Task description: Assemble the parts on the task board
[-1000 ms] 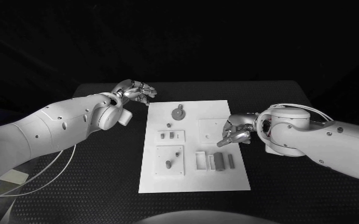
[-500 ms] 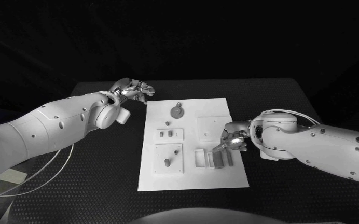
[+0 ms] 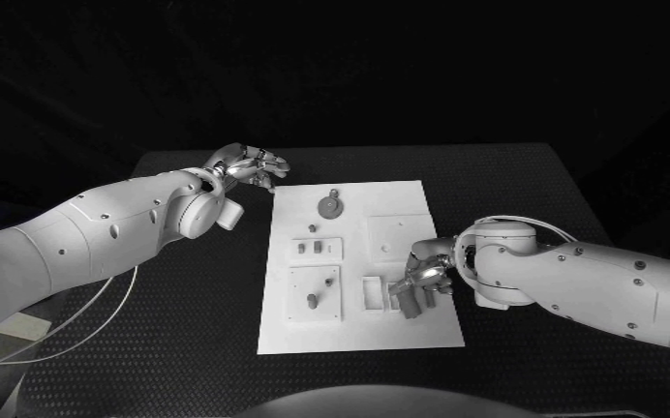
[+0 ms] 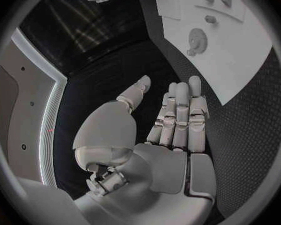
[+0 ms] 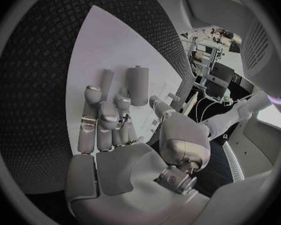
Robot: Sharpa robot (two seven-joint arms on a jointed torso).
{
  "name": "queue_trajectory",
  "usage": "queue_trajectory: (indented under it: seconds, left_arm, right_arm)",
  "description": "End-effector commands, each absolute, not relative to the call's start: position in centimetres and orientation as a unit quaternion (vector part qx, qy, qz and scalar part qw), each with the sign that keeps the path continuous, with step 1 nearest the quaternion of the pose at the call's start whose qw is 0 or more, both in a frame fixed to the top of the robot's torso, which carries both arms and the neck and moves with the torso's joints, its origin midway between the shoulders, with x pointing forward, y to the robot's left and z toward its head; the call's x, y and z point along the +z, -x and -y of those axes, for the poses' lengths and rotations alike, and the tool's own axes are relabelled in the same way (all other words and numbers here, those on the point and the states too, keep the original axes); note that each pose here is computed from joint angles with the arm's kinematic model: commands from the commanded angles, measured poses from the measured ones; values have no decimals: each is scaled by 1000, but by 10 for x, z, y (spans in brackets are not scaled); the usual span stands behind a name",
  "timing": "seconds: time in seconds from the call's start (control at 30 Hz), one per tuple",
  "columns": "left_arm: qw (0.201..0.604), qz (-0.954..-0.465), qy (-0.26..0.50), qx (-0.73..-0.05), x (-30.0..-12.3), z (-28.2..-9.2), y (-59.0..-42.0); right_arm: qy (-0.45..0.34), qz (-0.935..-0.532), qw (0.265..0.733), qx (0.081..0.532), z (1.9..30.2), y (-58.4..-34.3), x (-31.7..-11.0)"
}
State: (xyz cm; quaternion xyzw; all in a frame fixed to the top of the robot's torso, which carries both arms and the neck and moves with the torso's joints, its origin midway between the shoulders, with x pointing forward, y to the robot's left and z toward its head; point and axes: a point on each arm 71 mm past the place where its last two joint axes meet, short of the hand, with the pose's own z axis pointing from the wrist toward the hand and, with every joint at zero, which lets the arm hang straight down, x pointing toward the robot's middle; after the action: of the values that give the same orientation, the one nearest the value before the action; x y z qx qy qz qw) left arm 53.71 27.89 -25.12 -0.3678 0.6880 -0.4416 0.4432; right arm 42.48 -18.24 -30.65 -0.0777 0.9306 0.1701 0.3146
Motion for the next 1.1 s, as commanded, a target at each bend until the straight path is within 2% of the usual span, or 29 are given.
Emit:
queue_trajectory:
  seconds: [0.03, 0.23, 0.67, 0.93, 1.1]
  left_arm:
    - [438, -687, 364, -451, -250, -276, -537]
    - [438, -687, 364, -451, -250, -276, -537]
    - [438, -687, 365, -450, -250, -277, -537]
    - [439, -687, 365, -449, -250, -278, -537]
    - [436, -688, 365, -450, -250, -277, -537]
  right_arm:
    - [81, -932, 309, 169, 184, -424, -309]
    - [89, -933, 309, 161, 185, -425, -312]
    - [73, -932, 308, 176, 182, -422, -312]
    - [62, -931, 307, 186, 183, -418, -309]
    - [57, -928, 312, 194, 182, -422, -297]
